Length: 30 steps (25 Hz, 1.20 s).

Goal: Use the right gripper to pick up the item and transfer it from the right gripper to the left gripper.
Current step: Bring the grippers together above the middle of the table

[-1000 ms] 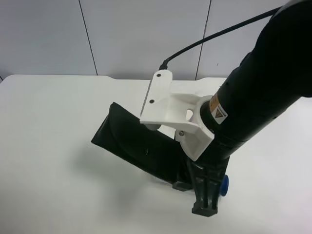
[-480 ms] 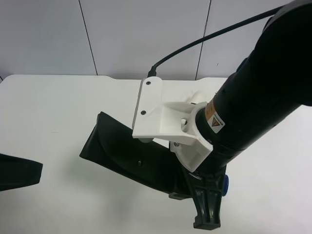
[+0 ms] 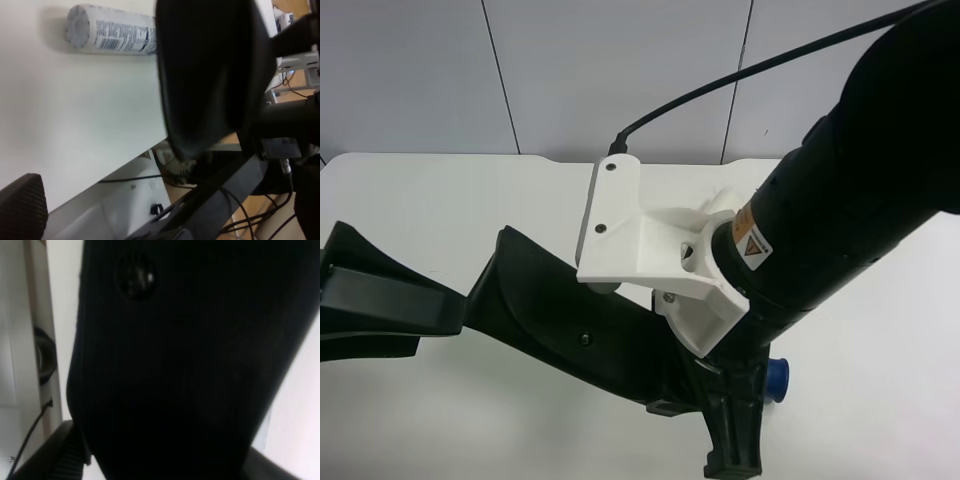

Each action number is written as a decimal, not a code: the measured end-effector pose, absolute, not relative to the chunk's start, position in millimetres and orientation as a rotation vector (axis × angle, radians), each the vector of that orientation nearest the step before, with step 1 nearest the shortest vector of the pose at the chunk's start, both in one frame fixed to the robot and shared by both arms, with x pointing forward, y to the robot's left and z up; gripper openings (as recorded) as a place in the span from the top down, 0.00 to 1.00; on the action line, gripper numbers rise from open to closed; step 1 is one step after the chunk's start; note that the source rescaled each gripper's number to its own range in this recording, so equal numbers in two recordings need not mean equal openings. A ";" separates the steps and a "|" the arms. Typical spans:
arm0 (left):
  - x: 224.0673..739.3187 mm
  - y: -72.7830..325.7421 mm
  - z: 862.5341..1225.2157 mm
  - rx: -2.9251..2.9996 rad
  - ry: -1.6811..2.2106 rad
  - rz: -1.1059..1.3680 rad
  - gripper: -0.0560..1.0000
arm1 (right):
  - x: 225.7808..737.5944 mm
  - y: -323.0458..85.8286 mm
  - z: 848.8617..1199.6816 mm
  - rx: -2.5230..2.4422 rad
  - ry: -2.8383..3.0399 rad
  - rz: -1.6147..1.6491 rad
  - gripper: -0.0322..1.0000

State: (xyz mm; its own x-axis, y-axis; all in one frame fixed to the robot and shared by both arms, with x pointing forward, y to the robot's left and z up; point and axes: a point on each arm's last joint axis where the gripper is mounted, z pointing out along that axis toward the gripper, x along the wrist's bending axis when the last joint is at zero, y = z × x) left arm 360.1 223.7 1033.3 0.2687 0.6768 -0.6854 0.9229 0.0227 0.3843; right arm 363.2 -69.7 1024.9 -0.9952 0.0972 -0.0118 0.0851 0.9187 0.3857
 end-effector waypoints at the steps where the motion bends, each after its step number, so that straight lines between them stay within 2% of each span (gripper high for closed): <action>1: 361.9 223.4 1031.7 1.719 1.484 -0.390 0.00 | 362.0 -68.5 1025.2 0.131 3.047 0.622 0.75; 20: 369.3 209.2 1036.9 1.578 1.409 -0.651 0.00 | 351.5 -51.1 1032.3 0.006 3.012 0.874 0.81; 23: 369.0 208.5 1038.0 1.567 1.403 -0.665 0.00 | 351.0 -50.3 1032.8 -0.010 3.010 0.890 0.84; 24: 369.1 208.5 1038.1 1.566 1.403 -0.665 0.01 | 350.9 -50.0 1033.0 -0.009 3.009 0.895 0.92; 25: 369.1 208.5 1038.1 1.566 1.403 -0.665 0.04 | 350.9 -49.7 1033.2 -0.006 3.008 0.901 0.97; 27: 369.0 208.5 1038.2 1.566 1.403 -0.666 0.11 | 351.0 -49.4 1033.4 -0.006 3.004 0.907 0.97; 30: 369.0 208.4 1038.2 1.565 1.402 -0.667 0.32 | 351.3 -49.1 1033.6 -0.003 3.001 0.913 0.97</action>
State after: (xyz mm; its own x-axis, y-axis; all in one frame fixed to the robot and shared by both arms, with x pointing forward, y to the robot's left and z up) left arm 369.0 208.4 1038.2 0.2100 0.4751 -0.8545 0.9627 0.0521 0.2656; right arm 351.3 -49.1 1033.6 -1.0000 -0.0003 -0.0055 -0.0033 0.8305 0.5570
